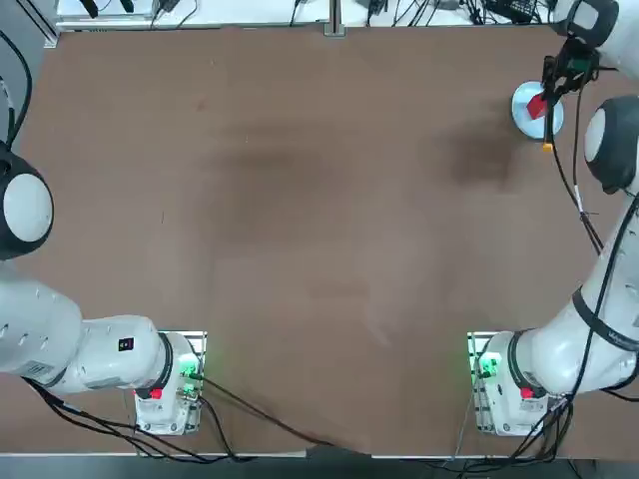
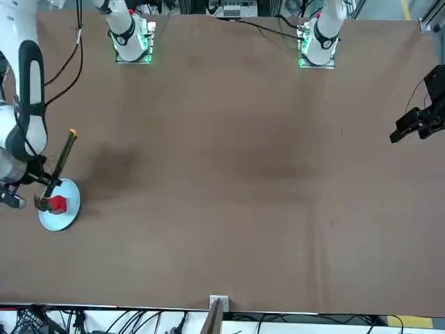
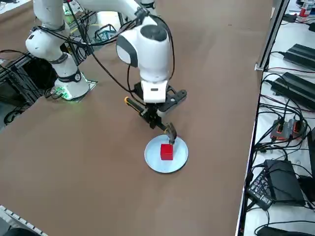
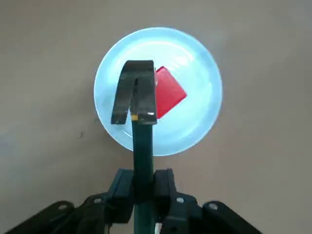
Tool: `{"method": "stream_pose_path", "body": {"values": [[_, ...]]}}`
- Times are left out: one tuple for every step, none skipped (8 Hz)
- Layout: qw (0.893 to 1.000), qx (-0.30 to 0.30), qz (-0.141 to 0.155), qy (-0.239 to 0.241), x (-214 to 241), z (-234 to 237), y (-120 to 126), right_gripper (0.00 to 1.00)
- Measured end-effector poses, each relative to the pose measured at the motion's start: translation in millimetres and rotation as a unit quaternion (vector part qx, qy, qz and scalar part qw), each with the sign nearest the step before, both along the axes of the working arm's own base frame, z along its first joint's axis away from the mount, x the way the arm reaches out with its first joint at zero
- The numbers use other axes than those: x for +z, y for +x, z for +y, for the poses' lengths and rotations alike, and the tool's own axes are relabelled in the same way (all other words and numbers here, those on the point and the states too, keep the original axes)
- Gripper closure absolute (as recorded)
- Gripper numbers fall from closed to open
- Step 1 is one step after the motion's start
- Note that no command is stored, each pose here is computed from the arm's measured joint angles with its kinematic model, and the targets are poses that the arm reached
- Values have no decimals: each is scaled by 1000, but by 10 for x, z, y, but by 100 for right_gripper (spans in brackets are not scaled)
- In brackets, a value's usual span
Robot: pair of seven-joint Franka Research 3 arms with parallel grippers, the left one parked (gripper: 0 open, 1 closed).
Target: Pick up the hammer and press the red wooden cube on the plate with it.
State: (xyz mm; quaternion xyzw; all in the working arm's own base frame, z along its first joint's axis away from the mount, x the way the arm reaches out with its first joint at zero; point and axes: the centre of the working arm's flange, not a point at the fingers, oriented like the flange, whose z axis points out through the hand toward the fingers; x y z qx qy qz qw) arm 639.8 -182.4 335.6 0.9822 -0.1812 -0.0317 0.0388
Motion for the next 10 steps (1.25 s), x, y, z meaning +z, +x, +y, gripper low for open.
{"method": "stream_pose_path", "body": {"values": [[1000,3,0,-5,84,-30,-12,78],[1000,2,3,-6,88,-60,-28,78],[1000,0,10,-5,17,-86,-51,78],[1000,-4,20,-4,-118,-109,-74,78],[1000,-10,25,1,-281,-107,-83,78],[999,-13,28,6,-437,-74,-76,78],[999,-13,29,7,-516,-37,-60,78],[1000,-10,26,8,-487,-10,-42,78],[1000,-6,20,10,-370,8,-21,78],[1000,-1,14,17,-169,28,-17,78]]}}
